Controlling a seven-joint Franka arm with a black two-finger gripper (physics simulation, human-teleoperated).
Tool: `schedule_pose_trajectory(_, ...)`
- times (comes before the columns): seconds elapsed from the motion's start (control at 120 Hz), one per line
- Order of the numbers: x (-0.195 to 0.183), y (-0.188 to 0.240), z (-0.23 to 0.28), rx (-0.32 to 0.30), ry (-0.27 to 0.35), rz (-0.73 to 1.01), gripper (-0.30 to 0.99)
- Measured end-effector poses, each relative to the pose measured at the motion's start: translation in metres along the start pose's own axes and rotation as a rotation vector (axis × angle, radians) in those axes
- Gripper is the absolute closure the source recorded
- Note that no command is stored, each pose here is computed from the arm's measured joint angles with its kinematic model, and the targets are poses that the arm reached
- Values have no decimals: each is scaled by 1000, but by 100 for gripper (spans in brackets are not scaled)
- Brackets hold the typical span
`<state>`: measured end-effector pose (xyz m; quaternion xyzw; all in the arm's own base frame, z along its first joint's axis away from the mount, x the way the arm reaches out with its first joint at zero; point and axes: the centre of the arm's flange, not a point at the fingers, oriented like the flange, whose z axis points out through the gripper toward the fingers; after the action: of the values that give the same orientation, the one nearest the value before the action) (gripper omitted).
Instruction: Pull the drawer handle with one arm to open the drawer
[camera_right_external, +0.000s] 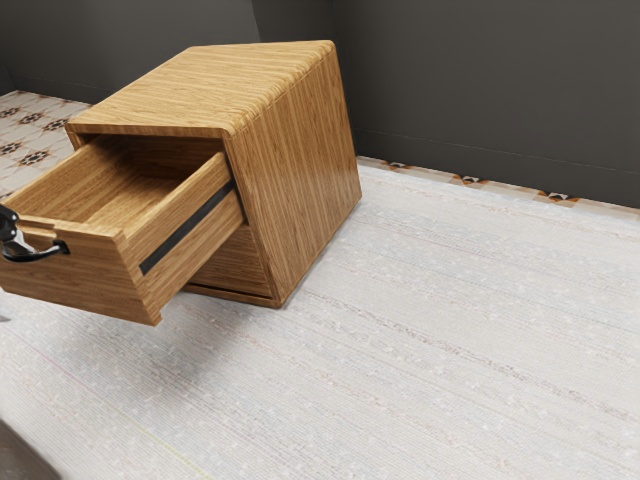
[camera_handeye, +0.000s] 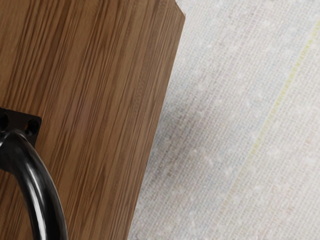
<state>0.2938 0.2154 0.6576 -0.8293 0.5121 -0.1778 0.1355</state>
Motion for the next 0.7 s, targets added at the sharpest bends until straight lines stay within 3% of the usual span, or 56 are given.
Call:
schedule_pose_trajectory(0.092, 29, 2, -40, 75, -26, 35, 0)
schedule_pose_trajectory(0.2, 90, 15, -78, 101, -24, 98, 0)
schedule_pose_trajectory(0.267, 160, 18, -76, 23, 1, 148, 0)
schedule_pose_trajectory(0.308, 230, 9, -61, -50, 4, 211, 0)
schedule_pose_trajectory(0.358, 296, 0, -40, -111, -49, 217, 0)
schedule_pose_trajectory(0.408, 336, -11, -13, -142, -137, 158, 0)
schedule_pose_trajectory(0.525, 359, -18, 27, -199, -255, -11, 0)
schedule_pose_trajectory(0.7, 352, -22, 26, -198, -304, -231, 0)
